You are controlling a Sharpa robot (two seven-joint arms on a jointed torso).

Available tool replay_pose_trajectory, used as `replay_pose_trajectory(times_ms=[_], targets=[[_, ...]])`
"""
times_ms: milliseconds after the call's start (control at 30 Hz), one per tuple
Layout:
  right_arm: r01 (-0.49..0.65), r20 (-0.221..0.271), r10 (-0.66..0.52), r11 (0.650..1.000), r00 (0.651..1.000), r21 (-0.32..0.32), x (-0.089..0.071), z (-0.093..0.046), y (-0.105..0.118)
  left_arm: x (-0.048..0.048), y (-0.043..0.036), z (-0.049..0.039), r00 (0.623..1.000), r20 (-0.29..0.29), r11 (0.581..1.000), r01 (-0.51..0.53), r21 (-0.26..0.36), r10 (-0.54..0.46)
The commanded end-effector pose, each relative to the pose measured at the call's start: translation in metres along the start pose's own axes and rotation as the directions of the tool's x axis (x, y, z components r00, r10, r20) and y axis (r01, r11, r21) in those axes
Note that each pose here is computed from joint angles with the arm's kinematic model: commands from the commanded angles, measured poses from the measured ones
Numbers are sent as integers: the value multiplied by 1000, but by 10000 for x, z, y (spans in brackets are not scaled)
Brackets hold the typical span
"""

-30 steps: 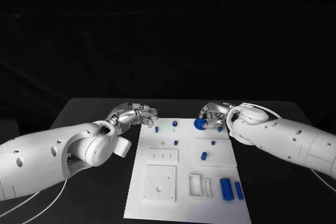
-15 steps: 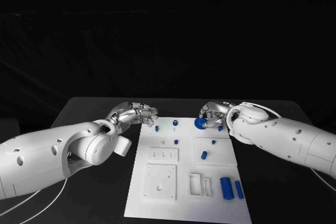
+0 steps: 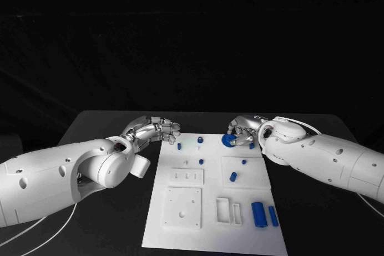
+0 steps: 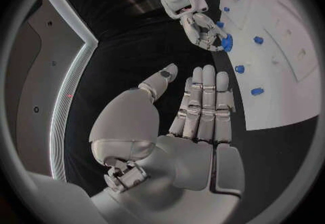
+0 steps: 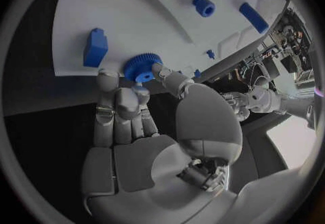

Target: Assemble the parts on the task board

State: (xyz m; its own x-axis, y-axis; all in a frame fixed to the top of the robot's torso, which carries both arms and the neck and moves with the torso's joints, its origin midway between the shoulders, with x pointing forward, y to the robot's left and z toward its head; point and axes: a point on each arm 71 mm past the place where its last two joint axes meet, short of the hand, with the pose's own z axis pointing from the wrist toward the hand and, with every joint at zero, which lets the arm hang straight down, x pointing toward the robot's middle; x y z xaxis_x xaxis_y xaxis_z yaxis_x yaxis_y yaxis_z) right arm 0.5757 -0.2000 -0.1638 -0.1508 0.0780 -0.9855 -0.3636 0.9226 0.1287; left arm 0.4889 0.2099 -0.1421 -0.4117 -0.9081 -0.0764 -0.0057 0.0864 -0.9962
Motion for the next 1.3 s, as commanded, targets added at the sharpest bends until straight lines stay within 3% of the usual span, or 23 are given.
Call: replay_pose_trajectory(times_ms=[33,500,767,1033,1300], targets=[[56,-23,-56,998,998,4,87,-13,12,19,-12,5,1000,-16,1000,4,7,-4],[128,56,-127,992,990,-14,36,-40,79,6,-11,4,1000,-11,1000,3,7,-2],[159,141,-154,987,978,-24,-44,-104,179,-1,-11,3,1000,-8,1000,1,8,-1],[195,227,-177,979,958,-58,-172,-163,381,-2,-12,3,1000,-7,1000,0,10,0],[205,250,-169,970,953,-128,-178,-157,711,3,-14,1,1000,-7,1000,0,11,0]])
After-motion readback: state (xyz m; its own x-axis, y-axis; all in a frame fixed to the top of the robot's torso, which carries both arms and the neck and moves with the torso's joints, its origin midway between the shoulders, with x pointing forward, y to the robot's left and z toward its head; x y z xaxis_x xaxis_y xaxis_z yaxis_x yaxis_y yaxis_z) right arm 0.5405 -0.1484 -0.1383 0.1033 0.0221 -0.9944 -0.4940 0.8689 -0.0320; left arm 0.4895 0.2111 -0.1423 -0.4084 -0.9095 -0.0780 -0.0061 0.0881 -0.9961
